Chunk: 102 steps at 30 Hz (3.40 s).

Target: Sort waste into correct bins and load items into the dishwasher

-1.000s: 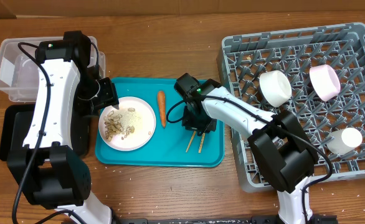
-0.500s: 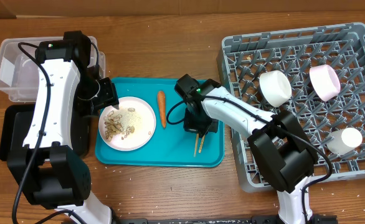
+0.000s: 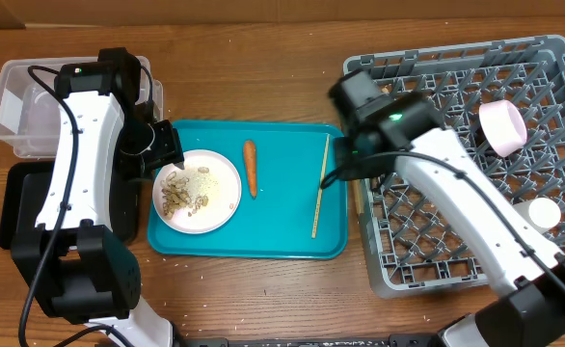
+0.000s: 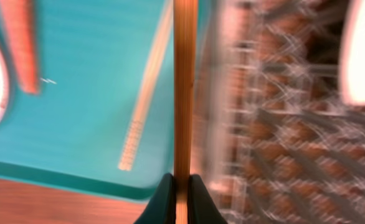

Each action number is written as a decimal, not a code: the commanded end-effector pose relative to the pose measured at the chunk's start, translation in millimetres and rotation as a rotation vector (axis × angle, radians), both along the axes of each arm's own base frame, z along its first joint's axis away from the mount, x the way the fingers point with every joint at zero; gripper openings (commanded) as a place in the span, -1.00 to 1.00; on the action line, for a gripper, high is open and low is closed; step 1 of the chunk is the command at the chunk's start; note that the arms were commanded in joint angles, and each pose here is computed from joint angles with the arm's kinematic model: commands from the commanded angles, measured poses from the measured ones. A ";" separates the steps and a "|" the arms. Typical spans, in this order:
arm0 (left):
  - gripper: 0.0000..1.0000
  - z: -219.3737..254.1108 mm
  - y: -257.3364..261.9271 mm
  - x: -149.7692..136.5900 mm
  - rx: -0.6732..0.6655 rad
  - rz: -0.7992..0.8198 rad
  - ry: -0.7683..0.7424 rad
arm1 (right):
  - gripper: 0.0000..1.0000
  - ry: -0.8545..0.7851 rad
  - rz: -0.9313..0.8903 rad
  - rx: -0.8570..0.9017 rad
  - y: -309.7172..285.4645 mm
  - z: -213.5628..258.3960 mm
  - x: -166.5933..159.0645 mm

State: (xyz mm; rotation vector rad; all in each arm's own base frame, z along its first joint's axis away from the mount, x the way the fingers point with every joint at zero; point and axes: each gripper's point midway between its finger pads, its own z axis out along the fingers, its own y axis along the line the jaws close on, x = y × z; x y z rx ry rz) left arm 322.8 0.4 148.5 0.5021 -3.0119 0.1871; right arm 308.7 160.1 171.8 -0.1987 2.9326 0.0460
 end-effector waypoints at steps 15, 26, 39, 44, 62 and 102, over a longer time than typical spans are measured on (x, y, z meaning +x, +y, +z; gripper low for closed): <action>0.23 7.2 1.8 1.9 0.008 -0.015 -0.029 | -0.92 0.155 0.110 -0.143 -63.2 -75.7 -17.3; 0.23 7.2 1.8 1.9 0.008 -0.015 -0.029 | -0.20 -0.048 0.009 -0.090 -54.9 -8.9 20.5; 0.23 7.2 1.8 2.6 0.008 -0.015 -0.032 | 0.05 -0.107 0.131 0.304 40.6 19.9 36.1; 0.24 7.2 1.8 2.8 0.008 -0.015 -0.033 | 0.03 0.031 0.106 0.263 49.6 -36.3 22.5; 0.24 7.2 1.9 2.8 0.008 -0.015 -0.033 | -0.03 0.316 -0.027 0.128 67.3 -185.5 -13.4; 0.23 7.2 1.8 2.7 0.008 -0.015 -0.032 | -0.92 -0.077 0.003 -0.073 -4.0 -5.4 16.1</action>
